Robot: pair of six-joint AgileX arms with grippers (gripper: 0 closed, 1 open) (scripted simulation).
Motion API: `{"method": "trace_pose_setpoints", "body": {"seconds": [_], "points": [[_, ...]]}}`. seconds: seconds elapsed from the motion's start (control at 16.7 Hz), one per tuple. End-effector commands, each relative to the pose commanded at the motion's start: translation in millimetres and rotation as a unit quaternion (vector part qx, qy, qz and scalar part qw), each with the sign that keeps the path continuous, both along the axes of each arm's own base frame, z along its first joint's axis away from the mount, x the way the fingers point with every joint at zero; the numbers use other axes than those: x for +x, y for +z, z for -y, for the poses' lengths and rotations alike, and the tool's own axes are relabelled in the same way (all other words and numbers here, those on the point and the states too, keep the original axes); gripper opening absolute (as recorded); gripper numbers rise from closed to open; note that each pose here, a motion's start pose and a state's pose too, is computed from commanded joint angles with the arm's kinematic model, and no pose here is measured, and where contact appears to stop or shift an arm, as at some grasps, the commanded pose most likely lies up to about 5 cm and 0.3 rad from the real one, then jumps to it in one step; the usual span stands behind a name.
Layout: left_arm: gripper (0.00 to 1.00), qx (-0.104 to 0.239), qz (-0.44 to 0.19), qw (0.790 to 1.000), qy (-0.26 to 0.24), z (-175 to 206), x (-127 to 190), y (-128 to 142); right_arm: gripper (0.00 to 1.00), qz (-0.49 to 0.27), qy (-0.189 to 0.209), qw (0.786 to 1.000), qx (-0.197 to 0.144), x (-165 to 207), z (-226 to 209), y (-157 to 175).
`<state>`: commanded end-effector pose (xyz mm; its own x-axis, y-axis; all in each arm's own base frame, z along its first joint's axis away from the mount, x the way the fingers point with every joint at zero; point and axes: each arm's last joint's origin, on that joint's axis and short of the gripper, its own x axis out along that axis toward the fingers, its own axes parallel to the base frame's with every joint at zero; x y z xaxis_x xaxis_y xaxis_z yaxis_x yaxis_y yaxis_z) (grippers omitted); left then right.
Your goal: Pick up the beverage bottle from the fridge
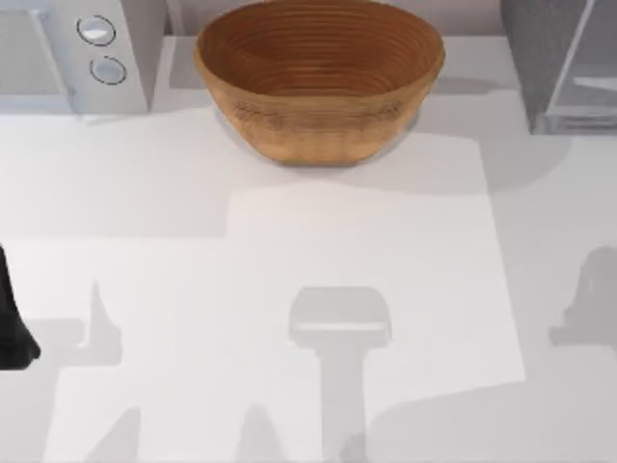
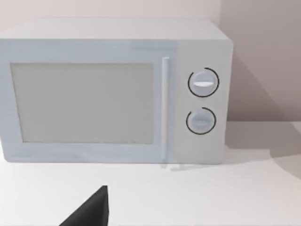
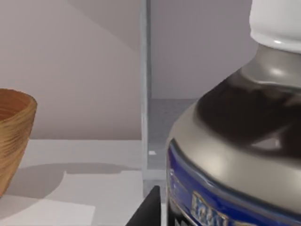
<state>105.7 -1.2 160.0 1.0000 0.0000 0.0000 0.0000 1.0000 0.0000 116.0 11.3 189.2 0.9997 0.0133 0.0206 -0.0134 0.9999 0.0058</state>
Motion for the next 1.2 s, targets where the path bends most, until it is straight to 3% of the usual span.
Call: {"method": "trace_pose_setpoints", "body": {"seconds": [0.36, 0.72, 0.96, 1.2], "points": [[1.0, 0.0, 0.0, 1.0, 0.0, 0, 0, 0, 0.0, -0.033, 0.005, 0.999, -0.007, 44, -50, 30], [1.0, 0.0, 0.0, 1.0, 0.0, 0, 0, 0, 0.0, -0.064, 0.005, 0.997, -0.048, 85, -164, 11], [1.0, 0.0, 0.0, 1.0, 0.0, 0, 0, 0, 0.0, -0.043, 0.001, 0.998, -0.05, 79, -248, -16], [1.0, 0.0, 0.0, 1.0, 0.0, 0, 0, 0, 0.0, -0.017, -0.005, 1.0, -0.023, 58, -306, -35]]}}
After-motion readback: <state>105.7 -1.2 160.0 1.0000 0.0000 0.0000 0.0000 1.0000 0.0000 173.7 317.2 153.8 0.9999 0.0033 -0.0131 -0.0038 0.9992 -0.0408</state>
